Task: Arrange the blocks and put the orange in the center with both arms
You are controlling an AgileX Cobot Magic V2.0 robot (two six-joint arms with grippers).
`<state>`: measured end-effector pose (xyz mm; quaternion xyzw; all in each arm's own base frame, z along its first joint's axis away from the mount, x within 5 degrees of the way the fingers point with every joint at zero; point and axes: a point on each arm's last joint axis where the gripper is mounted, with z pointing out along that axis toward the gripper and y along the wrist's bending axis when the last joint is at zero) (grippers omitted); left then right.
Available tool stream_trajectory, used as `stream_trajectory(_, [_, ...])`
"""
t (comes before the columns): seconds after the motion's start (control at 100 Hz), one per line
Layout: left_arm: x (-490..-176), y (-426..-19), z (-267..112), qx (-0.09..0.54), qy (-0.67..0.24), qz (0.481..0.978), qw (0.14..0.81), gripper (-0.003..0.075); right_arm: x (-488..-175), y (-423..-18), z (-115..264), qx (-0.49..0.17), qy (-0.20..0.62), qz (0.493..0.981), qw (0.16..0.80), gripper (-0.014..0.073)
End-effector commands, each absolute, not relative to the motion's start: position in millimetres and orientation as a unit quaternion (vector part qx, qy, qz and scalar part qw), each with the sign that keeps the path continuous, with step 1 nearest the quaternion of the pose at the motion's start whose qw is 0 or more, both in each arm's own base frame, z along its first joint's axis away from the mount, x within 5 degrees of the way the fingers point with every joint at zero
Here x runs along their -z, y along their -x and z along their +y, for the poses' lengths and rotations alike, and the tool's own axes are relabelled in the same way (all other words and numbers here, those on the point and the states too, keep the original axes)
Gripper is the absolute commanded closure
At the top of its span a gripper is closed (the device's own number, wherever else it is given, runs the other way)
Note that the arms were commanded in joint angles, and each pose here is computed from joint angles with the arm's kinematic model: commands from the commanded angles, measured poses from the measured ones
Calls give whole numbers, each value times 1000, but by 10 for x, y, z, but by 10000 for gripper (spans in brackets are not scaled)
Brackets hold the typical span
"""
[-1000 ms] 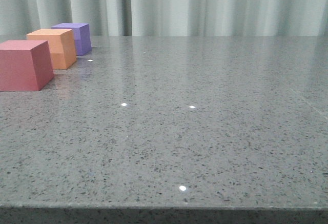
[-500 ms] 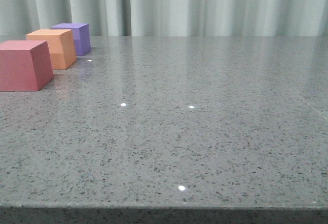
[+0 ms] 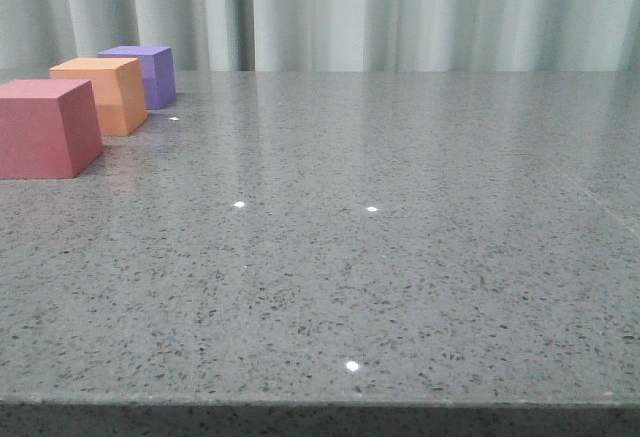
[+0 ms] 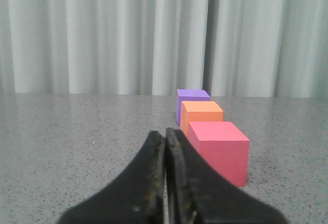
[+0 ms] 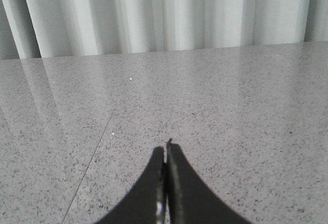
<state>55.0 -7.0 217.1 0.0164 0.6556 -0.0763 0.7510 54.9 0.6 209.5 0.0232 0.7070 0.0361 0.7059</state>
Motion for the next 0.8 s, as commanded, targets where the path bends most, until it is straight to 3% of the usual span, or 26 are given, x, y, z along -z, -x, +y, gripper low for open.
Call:
stream_trajectory(0.0, [-2122,-528,-67,82,-12,627,775,741,-2211,-528,17,-39,-14,645,763,664])
stream_trajectory(0.18, [-2122,-528,-67,82,-12,627,775,741,-2220,-526,20,-54,-23,624,779,664])
stream_trajectory(0.79, [-2122,-528,-67,82,-12,627,775,741,-2219,-526,20,-54,-23,625,779,664])
